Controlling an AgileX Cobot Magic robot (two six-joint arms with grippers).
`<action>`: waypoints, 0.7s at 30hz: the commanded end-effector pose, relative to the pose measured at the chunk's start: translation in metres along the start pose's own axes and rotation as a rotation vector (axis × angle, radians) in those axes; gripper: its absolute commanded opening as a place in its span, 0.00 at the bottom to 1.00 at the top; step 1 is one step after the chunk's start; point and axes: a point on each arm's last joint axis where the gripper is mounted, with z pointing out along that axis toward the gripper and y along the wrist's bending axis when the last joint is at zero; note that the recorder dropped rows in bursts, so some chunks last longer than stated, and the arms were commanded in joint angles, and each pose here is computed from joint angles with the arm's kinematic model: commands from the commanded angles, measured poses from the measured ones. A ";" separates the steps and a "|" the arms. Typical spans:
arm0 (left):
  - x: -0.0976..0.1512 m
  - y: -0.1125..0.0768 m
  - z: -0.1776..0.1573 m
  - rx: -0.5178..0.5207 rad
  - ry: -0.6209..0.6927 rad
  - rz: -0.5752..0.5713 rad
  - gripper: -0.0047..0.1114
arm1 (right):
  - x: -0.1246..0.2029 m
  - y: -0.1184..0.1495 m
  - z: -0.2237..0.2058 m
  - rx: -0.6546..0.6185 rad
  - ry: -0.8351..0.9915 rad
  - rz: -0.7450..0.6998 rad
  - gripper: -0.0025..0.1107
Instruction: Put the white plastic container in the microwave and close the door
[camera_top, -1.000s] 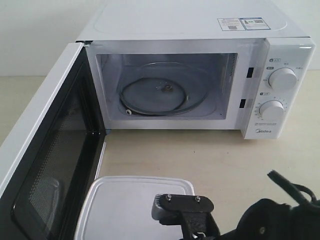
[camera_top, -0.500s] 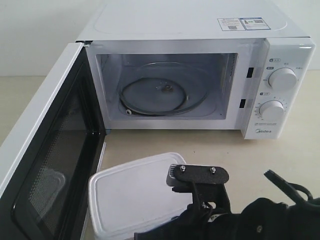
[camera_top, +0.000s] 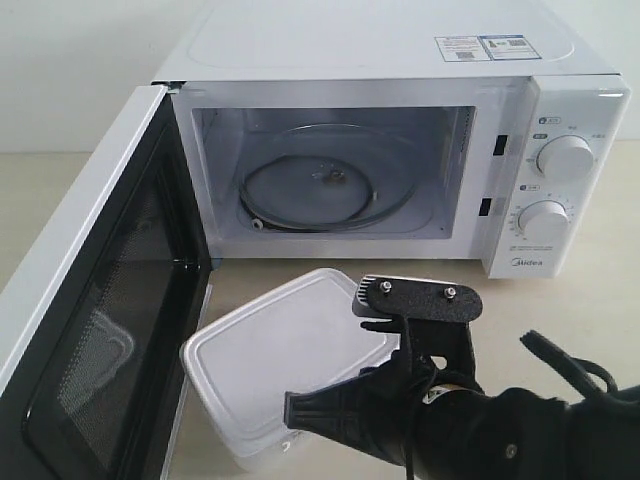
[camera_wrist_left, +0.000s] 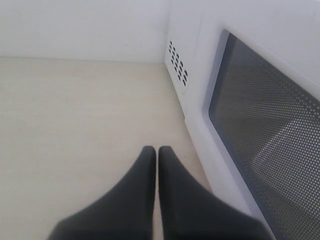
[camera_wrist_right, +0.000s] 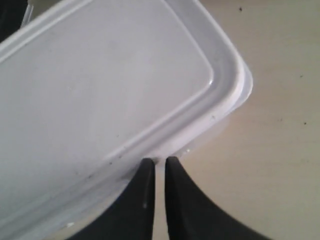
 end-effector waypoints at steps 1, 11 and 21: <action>0.001 0.000 0.000 -0.001 -0.002 -0.015 0.07 | -0.008 0.000 -0.003 0.012 -0.074 -0.006 0.09; 0.001 0.000 0.000 -0.001 -0.002 -0.015 0.07 | -0.028 -0.008 -0.010 0.098 -0.262 0.005 0.09; 0.001 0.000 0.000 -0.001 -0.002 -0.015 0.07 | -0.011 0.010 -0.035 -0.153 0.058 -0.446 0.09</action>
